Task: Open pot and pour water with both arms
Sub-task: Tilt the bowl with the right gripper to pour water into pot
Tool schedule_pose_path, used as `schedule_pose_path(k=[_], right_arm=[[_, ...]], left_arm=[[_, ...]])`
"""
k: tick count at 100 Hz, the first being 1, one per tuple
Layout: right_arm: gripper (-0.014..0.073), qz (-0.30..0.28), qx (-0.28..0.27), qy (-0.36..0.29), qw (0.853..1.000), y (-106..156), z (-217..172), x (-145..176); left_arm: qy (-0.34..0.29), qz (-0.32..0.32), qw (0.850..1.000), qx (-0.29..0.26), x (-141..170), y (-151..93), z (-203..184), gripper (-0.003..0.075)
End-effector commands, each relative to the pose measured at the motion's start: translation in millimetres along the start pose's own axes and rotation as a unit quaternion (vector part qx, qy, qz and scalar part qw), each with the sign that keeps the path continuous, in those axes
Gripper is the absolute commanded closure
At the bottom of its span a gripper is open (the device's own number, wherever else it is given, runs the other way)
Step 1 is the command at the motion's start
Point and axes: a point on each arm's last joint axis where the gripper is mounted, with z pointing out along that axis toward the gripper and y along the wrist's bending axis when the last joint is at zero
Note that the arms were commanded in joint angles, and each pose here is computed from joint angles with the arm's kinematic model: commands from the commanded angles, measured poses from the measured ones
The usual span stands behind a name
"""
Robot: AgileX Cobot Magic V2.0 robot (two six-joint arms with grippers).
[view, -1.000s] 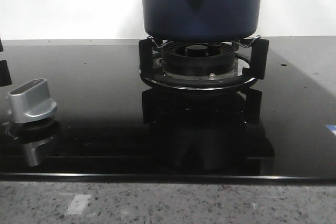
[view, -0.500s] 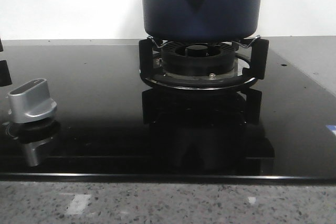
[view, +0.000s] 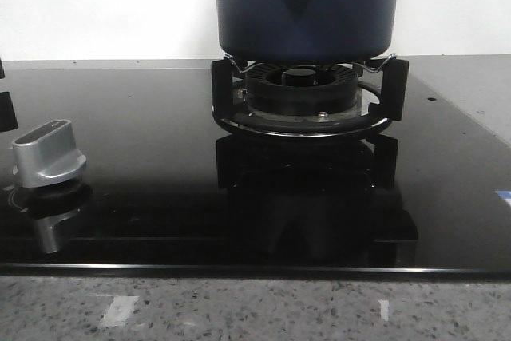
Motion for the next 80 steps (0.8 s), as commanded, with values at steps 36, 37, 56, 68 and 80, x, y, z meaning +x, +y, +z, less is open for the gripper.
schedule_pose_path(k=[36, 37, 56, 68, 80], right_arm=[[0.0641, -0.019, 0.049, -0.096, 0.994, -20.5, -31.6, -22.2], [0.0641, -0.019, 0.049, -0.096, 0.994, -20.5, -31.6, -22.2], [0.0641, -0.029, 0.058, -0.108, 0.992, -21.0, -32.8, -24.6], [0.0641, -0.046, 0.086, -0.125, 0.987, -20.7, -37.9, -29.0], [0.0641, -0.063, 0.111, -0.141, 0.982, -19.2, -43.6, -33.4]], left_arm=[[-0.057, -0.009, 0.998, -0.002, -22.5, -3.1, -5.3, 0.0411], [-0.057, -0.009, 0.998, -0.002, -22.5, -3.1, -5.3, 0.0411], [-0.057, -0.009, 0.998, -0.002, -22.5, -3.1, -5.3, 0.0411], [-0.056, -0.01, 0.998, -0.003, -22.4, -2.9, -5.3, 0.0411], [-0.056, -0.01, 0.998, -0.003, -22.4, -2.9, -5.3, 0.0411]])
